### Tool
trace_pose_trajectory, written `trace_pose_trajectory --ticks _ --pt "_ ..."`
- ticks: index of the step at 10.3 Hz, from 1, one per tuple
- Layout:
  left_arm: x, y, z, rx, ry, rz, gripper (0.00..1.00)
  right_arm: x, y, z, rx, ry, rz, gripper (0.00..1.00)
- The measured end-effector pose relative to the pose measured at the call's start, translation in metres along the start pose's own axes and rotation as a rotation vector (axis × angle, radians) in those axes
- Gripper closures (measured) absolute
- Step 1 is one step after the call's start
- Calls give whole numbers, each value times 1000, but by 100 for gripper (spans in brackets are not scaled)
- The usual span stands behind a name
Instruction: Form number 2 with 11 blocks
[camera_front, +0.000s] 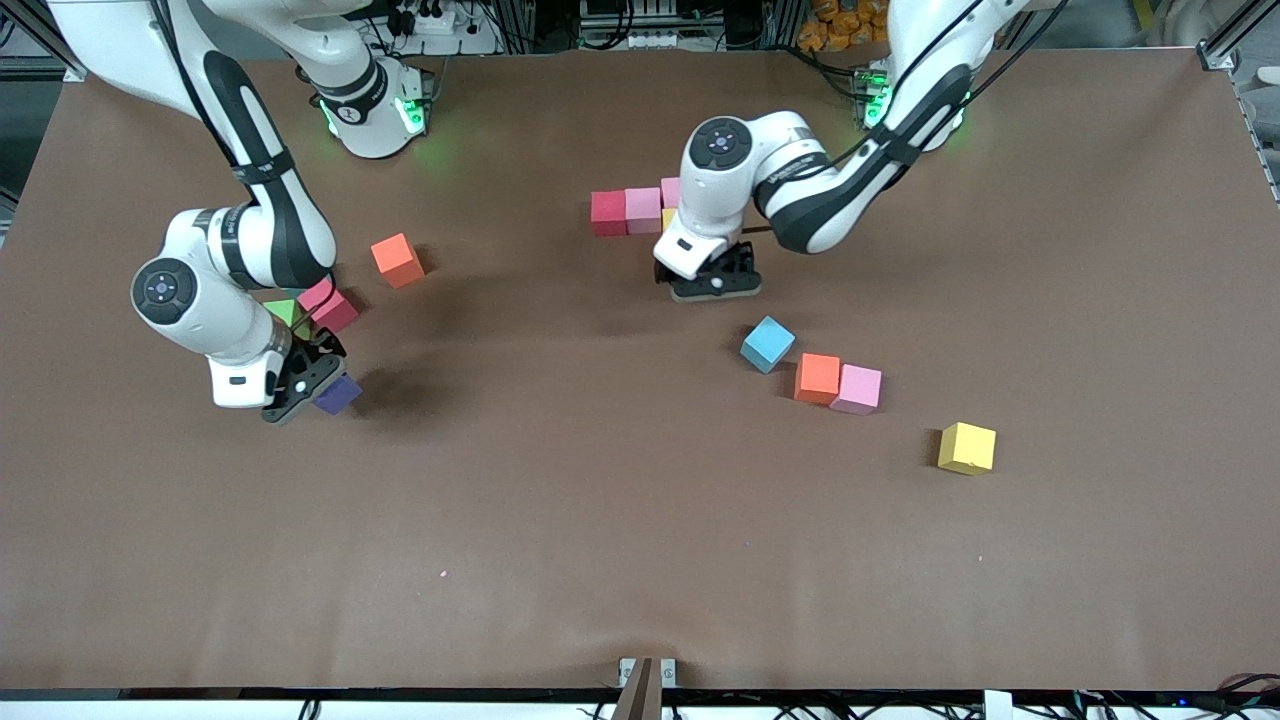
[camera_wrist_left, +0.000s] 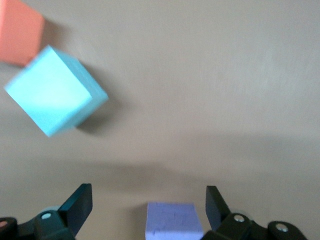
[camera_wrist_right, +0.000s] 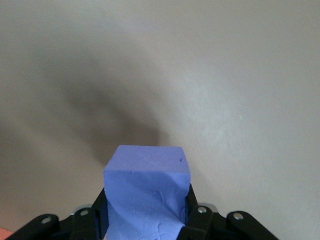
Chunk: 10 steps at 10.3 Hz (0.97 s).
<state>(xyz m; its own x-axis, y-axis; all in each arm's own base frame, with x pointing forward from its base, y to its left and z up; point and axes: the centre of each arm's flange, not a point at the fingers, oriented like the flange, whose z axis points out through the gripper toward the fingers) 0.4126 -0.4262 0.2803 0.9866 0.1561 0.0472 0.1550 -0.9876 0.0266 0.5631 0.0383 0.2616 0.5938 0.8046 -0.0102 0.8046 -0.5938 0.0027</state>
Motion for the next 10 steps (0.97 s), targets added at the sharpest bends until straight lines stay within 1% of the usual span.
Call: trace_pose_trajectory --ticks 2,5,6,8,10 --pt "42 -19 -11 -5 13 -94 0 33 -25 -5 -9 11 -153 41" --pt "98 -72 6 18 -5 -227 0 101 -102 -8 -21 9 -378 41" --pt "106 -83 17 28 -23 -271 0 120 -131 -8 -24 8 -445 41" --pt "104 -86 36 42 -60 -385 0 152 -192 -8 -26 6 -571 41" --pt "99 -84 43 47 -74 -417 0 176 -253 -8 -27 6 -687 41"
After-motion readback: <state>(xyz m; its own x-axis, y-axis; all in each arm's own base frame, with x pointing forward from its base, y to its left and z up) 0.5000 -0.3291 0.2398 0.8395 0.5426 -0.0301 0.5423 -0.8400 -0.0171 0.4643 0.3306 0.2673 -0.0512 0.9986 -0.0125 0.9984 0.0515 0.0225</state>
